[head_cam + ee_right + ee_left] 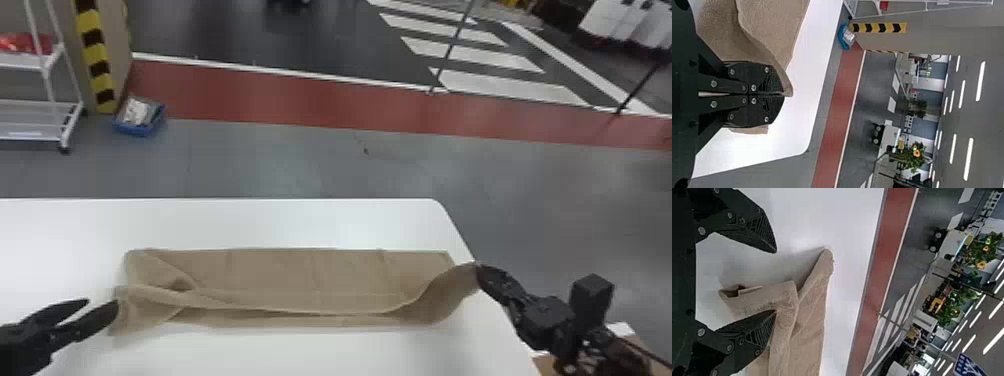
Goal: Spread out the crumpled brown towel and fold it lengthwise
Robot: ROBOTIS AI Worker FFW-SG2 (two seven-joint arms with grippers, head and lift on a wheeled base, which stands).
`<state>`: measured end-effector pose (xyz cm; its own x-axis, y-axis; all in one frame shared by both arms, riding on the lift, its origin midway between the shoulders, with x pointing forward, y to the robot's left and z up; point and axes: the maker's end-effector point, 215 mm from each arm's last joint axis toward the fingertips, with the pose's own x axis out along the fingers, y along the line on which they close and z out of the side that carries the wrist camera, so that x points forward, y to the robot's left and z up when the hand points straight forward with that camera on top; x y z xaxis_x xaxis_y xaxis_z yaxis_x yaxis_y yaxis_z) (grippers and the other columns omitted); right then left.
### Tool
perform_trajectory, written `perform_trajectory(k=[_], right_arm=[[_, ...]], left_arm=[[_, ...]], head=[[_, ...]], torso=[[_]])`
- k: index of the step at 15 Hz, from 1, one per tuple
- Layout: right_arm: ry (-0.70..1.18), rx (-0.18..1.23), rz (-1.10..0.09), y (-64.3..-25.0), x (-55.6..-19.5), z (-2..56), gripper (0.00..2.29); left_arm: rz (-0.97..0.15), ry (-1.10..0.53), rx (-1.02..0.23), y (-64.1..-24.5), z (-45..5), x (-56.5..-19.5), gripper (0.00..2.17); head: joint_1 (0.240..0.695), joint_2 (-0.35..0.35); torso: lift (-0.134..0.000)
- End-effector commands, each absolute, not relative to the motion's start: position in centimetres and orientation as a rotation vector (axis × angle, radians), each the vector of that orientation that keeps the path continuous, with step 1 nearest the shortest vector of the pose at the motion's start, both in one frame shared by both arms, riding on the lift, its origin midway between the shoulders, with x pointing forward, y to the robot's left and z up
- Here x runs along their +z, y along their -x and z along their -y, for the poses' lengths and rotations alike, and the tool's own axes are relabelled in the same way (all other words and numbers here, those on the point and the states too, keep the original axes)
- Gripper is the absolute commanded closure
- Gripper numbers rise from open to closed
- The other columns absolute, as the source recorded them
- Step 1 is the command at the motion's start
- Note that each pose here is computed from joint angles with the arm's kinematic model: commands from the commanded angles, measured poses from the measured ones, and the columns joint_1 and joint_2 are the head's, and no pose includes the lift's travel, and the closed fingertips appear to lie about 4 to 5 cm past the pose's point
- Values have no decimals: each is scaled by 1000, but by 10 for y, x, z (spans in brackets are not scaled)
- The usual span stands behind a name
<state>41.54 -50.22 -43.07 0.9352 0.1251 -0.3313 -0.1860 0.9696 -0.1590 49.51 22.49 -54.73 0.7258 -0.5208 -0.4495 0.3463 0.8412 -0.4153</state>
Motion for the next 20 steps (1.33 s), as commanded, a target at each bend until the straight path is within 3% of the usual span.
perform_trajectory(k=[1,8,10,20], right_arm=[[192,167,-327,-418,-432,499,1450],[205,183,-331,-429,-434,495,1450],[203,180,-335,-427,-437,498,1450],[201,183,-346,-427,-441,498,1450]], left_arm=[[-574,334,-500,-501,-213,-542,417],[-619,323,-507,-498,-194,-552,421],[-617,329,-498,-499,-194,-551,549],[-581,352,-499,-512,-188,-536,545]], head=[[695,-329],[695,-338],[695,-347],[695,-350]], torso=[[0],[0],[0],[0]])
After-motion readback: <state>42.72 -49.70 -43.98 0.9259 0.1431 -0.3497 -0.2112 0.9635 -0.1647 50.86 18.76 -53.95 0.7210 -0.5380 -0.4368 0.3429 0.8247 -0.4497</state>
